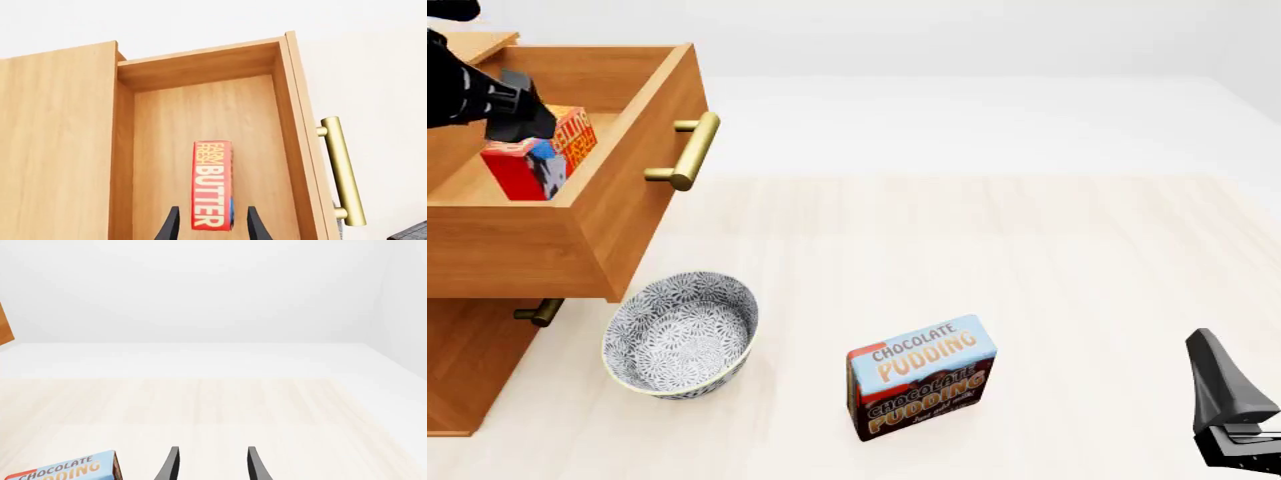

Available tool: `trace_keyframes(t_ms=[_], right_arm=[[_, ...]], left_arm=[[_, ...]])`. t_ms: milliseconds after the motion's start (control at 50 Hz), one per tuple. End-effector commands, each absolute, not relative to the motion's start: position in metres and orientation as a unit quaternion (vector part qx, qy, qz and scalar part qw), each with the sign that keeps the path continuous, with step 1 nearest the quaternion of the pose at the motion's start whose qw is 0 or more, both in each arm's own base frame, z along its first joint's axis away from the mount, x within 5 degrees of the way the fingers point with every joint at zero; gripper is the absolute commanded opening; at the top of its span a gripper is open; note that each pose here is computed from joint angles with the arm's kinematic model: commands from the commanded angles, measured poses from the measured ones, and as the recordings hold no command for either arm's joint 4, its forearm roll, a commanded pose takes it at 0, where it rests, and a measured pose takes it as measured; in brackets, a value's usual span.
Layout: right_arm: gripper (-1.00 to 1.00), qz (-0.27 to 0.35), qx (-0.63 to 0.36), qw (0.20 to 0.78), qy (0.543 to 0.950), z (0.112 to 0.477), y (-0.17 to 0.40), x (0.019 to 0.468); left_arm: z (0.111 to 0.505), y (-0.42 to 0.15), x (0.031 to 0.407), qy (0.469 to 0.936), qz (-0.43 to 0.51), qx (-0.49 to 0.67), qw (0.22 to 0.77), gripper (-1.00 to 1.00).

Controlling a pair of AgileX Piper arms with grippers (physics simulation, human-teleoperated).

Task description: Put the butter at the back in the top drawer of the cabinet and close it.

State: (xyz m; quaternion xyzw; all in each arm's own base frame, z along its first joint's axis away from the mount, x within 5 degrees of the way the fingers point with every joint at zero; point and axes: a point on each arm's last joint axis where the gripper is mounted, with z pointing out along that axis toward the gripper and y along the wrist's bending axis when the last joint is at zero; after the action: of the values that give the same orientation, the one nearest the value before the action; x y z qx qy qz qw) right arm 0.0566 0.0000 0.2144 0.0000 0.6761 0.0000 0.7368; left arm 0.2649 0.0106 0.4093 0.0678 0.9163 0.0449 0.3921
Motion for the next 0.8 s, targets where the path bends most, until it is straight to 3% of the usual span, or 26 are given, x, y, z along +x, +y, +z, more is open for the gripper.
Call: trace_keyframes(t_ms=[20,460,800], right_arm=[[1.0,0.0,0.0,0.737,0.676,0.214,0.0,0.057],[1.0,0.0,0.0,0.737,0.676,0.214,0.0,0.057],[1.0,0.0,0.0,0.737,0.676,0.214,0.0,0.057]], left_arm=[[0.429,0.007,0.258,0.907,0.044,0.07,0.414,1.0],[0.464,-0.013,0.246,0.881,0.018,0.082,0.465,1.0],[0.466,-0.043,0.249,0.872,-0.01,0.13,0.471,1.0]])
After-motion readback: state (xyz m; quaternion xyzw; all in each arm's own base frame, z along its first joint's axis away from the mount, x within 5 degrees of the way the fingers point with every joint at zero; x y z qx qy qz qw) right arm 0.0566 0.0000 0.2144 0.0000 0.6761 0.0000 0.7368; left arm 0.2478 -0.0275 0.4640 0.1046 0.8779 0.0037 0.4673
